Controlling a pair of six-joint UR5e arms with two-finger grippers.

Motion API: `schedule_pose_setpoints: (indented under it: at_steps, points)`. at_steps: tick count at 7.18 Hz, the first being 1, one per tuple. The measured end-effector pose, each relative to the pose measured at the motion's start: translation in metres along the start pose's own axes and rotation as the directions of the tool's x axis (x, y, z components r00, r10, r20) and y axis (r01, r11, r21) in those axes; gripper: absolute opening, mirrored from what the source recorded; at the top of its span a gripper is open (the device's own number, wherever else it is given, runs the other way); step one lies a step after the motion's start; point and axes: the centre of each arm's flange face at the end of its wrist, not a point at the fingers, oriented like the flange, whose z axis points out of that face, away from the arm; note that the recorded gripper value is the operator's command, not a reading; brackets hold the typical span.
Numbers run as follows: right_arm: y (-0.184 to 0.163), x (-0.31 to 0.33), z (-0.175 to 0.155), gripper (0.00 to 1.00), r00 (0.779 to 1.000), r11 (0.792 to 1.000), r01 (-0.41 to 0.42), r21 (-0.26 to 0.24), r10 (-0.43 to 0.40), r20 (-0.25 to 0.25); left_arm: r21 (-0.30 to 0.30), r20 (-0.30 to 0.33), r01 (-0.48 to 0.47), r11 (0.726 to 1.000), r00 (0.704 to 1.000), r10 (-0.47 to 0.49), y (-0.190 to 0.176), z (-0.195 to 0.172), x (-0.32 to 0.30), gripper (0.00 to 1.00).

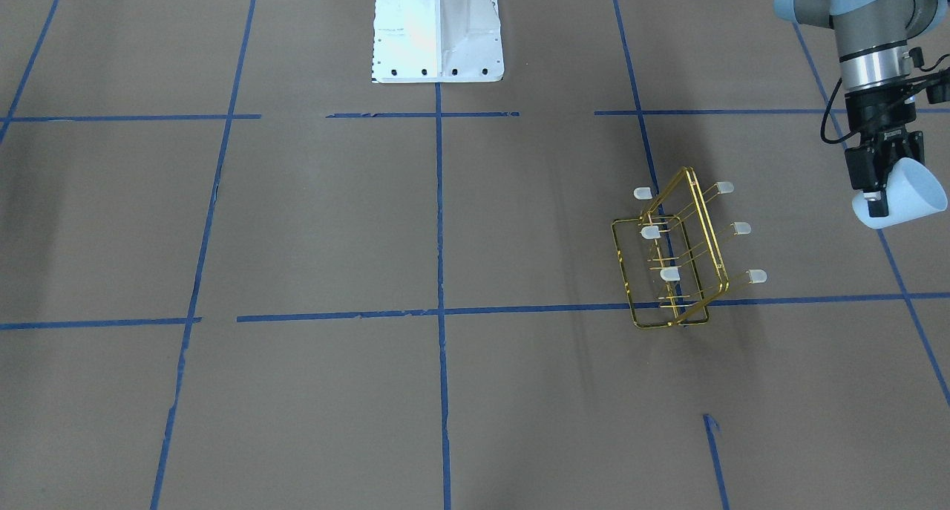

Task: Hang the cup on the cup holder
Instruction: 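Lift the cup with the left gripper and tilt it sideways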

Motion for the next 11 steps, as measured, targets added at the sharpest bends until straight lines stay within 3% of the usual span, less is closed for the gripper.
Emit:
schedule_pose_setpoints:
  at_steps: [1, 2, 3, 4, 5, 7, 9, 11]
  points:
    - [0.000, 0.000, 0.000, 1.00, 1.000, 1.000, 0.000, 0.000, 0.000, 0.000, -0.016, -0.093, 0.118, 0.993, 0.989, -0.119, -0.011, -0.016, 0.005, 0.00]
    - [0.000, 0.000, 0.000, 1.00, 1.000, 1.000, 0.000, 0.001, 0.000, 0.000, -0.056, -0.161, 0.269, 0.961, 0.948, -0.275, -0.016, -0.028, 0.011, 0.00]
    - [0.000, 0.000, 0.000, 1.00, 1.000, 1.000, 0.000, 0.001, 0.000, 0.000, -0.118, -0.209, 0.426, 0.897, 0.872, -0.442, -0.019, -0.037, 0.018, 0.00]
    - [0.000, 0.000, 0.000, 1.00, 1.000, 1.000, 0.000, 0.000, 0.000, 0.000, -0.200, -0.236, 0.581, 0.789, 0.753, -0.614, -0.022, -0.046, 0.024, 0.00]
    - [0.000, 0.000, 0.000, 1.00, 1.000, 1.000, 0.000, 0.001, 0.000, 0.000, -0.283, -0.231, 0.705, 0.651, 0.609, -0.759, -0.024, -0.053, 0.028, 0.00]
    - [0.000, 0.000, 0.000, 1.00, 1.000, 1.000, 0.000, 0.001, 0.000, 0.000, -0.409, -0.161, 0.835, 0.367, 0.330, -0.930, -0.025, -0.062, 0.035, 0.00]
    - [0.000, 0.000, 0.000, 1.00, 1.000, 1.000, 0.000, 0.001, 0.000, 0.000, -0.485, -0.046, 0.871, 0.083, 0.070, -0.996, -0.015, -0.064, 0.049, 0.00]
    - [0.000, 0.000, 0.000, 1.00, 1.000, 1.000, 0.000, 0.001, 0.000, 0.000, -0.510, 0.048, 0.842, -0.177, -0.178, -0.983, -0.005, -0.065, 0.062, 0.00]
